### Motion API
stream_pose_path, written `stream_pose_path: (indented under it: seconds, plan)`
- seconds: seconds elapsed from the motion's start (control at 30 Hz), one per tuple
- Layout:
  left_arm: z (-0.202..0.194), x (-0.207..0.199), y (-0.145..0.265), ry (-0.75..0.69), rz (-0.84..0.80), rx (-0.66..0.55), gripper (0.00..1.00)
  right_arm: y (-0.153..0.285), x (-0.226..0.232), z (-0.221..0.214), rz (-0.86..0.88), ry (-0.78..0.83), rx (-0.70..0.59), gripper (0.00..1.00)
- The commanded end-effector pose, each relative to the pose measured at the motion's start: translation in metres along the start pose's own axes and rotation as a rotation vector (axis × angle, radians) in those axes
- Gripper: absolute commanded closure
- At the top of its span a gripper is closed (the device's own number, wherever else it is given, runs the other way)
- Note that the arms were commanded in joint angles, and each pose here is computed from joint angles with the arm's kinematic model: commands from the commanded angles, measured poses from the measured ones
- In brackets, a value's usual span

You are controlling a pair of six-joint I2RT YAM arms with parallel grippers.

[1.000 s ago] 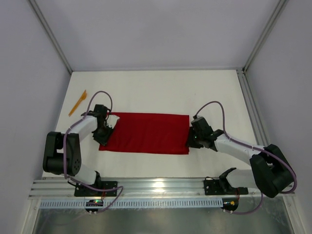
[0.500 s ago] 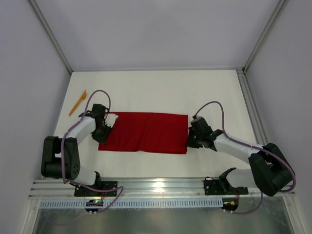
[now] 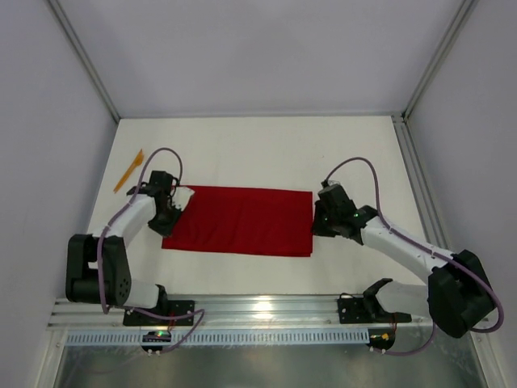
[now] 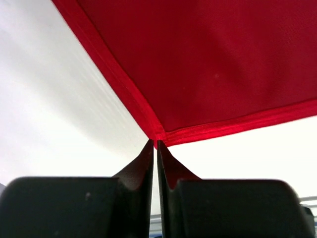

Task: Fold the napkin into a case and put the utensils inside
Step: Rotate the rectangle-folded napkin.

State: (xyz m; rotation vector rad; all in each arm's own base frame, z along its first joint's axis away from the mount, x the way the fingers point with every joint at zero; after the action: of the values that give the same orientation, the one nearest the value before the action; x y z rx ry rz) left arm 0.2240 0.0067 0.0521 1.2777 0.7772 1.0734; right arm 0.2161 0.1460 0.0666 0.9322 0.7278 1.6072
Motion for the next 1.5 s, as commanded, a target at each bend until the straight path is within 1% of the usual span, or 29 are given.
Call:
stream_pose_path:
  seconds: [0.0,0.03,0.07,0.1,0.13,0.17,0.2,0.23,0.27,0.3,0.33,0.37,0.4,0.43,0.5,0.53,0.57,0.63,0.77,0.8,0.83,0.9,0.93,1.0,1.03,1.2,1.33,1.4,1.47]
  plan:
    - [0.051,-0.003,0.055,-0.026,-0.068,-0.259,0.89,0.031,0.028,0.066,0.072,0.051,-0.18,0.73]
    - [0.071,0.0,0.072,-0.013,-0.061,-0.333,0.82,0.042,0.046,0.096,0.129,0.054,-0.246,0.73]
    - [0.081,0.001,0.074,-0.013,-0.06,-0.352,0.79,0.03,0.053,0.102,0.131,0.061,-0.224,0.73]
    - [0.092,0.004,0.076,-0.01,-0.049,-0.367,0.77,0.027,0.061,0.113,0.151,0.067,-0.229,0.74]
    - [0.113,0.01,0.083,0.002,-0.025,-0.421,0.77,0.033,0.083,0.14,0.223,0.078,-0.275,0.76]
    - [0.124,0.013,0.081,0.011,-0.012,-0.429,0.77,0.026,0.091,0.149,0.242,0.081,-0.268,0.78]
    - [0.133,0.014,0.064,0.021,-0.01,-0.391,0.77,-0.004,0.098,0.148,0.24,0.078,-0.203,0.8]
    - [0.15,0.017,0.065,0.03,-0.004,-0.411,0.78,-0.003,0.115,0.173,0.287,0.079,-0.239,0.85]
    - [0.161,0.015,0.06,0.04,-0.004,-0.415,0.79,-0.012,0.128,0.176,0.338,0.068,-0.201,0.87]
    - [0.168,0.012,0.042,0.04,-0.006,-0.373,0.79,-0.046,0.134,0.169,0.342,0.06,-0.127,0.9]
    - [0.182,0.012,0.042,0.034,-0.001,-0.392,0.8,-0.047,0.149,0.189,0.38,0.049,-0.144,0.97]
    - [0.192,0.009,0.038,0.029,-0.003,-0.409,0.8,-0.058,0.157,0.189,0.404,0.015,-0.112,0.97]
    - [0.2,0.004,0.033,0.02,-0.007,-0.416,0.8,-0.081,0.162,0.18,0.424,-0.003,-0.052,0.97]
    - [0.208,0.004,0.021,0.022,-0.013,-0.404,0.8,-0.084,0.17,0.188,0.44,-0.012,-0.065,0.97]
    - [0.215,0.009,0.009,0.038,0.014,-0.389,0.8,-0.098,0.176,0.183,0.426,-0.029,-0.05,0.97]
    - [0.219,0.014,0.004,0.046,0.032,-0.381,0.81,-0.11,0.174,0.177,0.412,-0.037,-0.035,0.97]
    - [0.215,0.018,-0.014,0.06,0.032,-0.338,0.81,-0.115,0.172,0.174,0.399,-0.051,-0.027,0.97]
    - [0.215,0.026,-0.027,0.086,0.049,-0.323,0.81,-0.127,0.158,0.171,0.331,-0.073,-0.021,0.97]
    - [0.208,0.047,-0.063,0.109,0.097,-0.265,0.82,-0.143,0.118,0.163,0.238,-0.152,-0.017,0.97]
    - [0.207,0.049,-0.068,0.11,0.106,-0.256,0.82,-0.146,0.105,0.163,0.223,-0.177,-0.016,0.97]
    - [0.21,0.049,-0.067,0.117,0.096,-0.246,0.82,-0.151,0.094,0.151,0.2,-0.193,0.013,0.97]
    - [0.207,0.05,-0.075,0.127,0.089,-0.222,0.83,-0.15,0.081,0.147,0.182,-0.212,0.009,0.97]
    - [0.208,0.049,-0.074,0.131,0.089,-0.222,0.83,-0.152,0.068,0.138,0.165,-0.228,0.024,0.97]
    - [0.205,0.051,-0.076,0.135,0.098,-0.209,0.83,-0.142,0.059,0.141,0.152,-0.242,-0.001,0.97]
    - [0.203,0.051,-0.077,0.136,0.099,-0.196,0.83,-0.141,0.045,0.135,0.127,-0.254,0.006,0.97]
    - [0.2,0.051,-0.081,0.144,0.1,-0.177,0.84,-0.12,0.023,0.135,0.096,-0.258,-0.014,0.97]
    - [0.202,0.047,-0.081,0.14,0.076,-0.186,0.84,-0.106,0.028,0.144,0.14,-0.231,-0.052,0.97]
    - [0.206,0.049,-0.069,0.142,0.08,-0.212,0.84,-0.102,0.035,0.148,0.168,-0.202,-0.042,0.97]
    - [0.219,0.056,-0.042,0.147,0.106,-0.275,0.84,-0.091,0.042,0.162,0.178,-0.175,-0.08,0.97]
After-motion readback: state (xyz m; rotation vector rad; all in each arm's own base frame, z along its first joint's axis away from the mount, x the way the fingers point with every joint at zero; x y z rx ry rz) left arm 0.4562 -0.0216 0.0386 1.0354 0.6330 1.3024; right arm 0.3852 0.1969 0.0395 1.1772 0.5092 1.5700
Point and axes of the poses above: each gripper's point midway between its finger pads, its own y axis back along the fingers, its own x axis along the line the jaws close on, z = x × y, the point moved 2 cm from there along y, back along the fingers, and after that the axes turned 7 degrees about y, right-handed, at the moved point
